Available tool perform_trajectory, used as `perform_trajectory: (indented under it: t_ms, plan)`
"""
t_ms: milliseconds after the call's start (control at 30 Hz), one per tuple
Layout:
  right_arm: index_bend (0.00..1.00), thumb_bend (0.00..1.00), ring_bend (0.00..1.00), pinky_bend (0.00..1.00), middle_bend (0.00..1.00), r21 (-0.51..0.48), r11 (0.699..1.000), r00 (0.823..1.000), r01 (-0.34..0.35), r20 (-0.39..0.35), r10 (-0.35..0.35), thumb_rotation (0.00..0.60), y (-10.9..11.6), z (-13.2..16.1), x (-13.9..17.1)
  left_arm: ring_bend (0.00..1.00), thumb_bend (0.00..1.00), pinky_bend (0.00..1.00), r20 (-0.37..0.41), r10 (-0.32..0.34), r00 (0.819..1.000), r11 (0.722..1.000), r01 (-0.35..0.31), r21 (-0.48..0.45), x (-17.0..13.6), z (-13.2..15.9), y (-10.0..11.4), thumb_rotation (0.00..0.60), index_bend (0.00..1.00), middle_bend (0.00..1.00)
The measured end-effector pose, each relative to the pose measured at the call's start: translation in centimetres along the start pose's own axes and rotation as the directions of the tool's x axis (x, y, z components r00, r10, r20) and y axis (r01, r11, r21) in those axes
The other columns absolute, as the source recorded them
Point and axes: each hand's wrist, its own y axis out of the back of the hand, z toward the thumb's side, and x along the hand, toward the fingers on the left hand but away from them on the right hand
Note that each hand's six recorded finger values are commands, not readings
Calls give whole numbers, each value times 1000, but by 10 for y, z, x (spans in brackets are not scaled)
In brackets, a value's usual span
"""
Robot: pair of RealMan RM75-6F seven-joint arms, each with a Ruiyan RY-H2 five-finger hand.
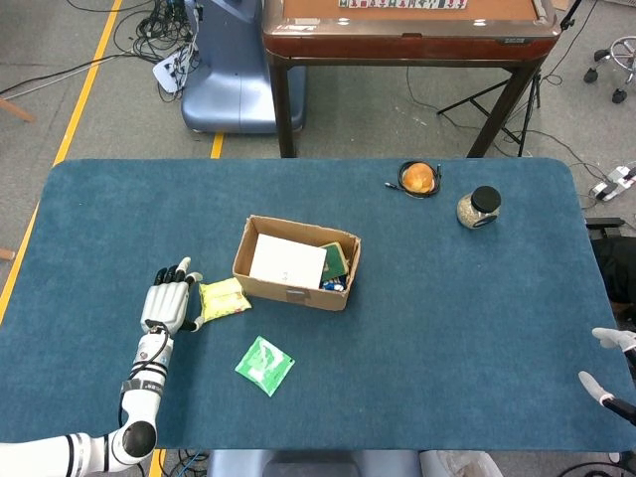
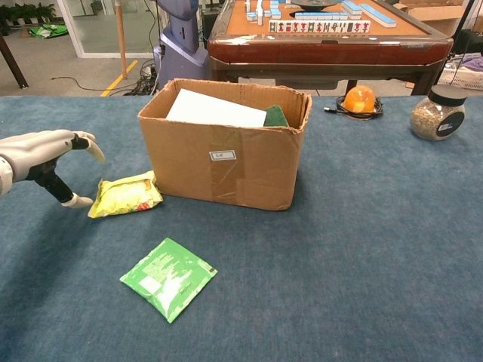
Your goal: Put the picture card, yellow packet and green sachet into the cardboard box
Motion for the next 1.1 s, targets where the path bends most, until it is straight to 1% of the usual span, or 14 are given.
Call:
perform_trajectory:
  t_ms: [233, 433, 667, 933, 1100]
  plan:
    - [389, 48, 359, 416, 480, -10, 1000, 1000, 7, -28, -8, 600, 7, 4, 10, 0, 193, 19, 6, -33, 999, 999, 33, -10, 4, 3, -7, 600, 213, 0]
    - [389, 49, 359, 416, 480, -10, 1000, 999, 3, -37, -3, 600, 6, 6, 13, 0, 193, 19, 5, -37, 999, 999, 37, -5, 9, 3, -12, 600, 207, 0]
    - [388, 49, 360, 416, 480, -12, 1000, 999, 0, -36, -1, 600, 6, 6, 13, 0, 193, 19, -12, -30, 999, 999, 30, 22, 17, 0, -17, 600, 211, 0]
    - [389, 49, 360, 416, 480, -15, 1000, 999, -2, -32, 2, 600, 6, 5, 12, 0, 193, 19, -32, -50, 998, 998, 51, 43, 23, -2, -25, 600, 258, 0]
    - [389, 49, 359, 416, 480, -17, 1000, 999, 0, -32, -1, 600, 6, 4, 11, 0, 193, 19, -28, -55, 998, 998, 56, 39, 23, -1, -27, 600, 317, 0]
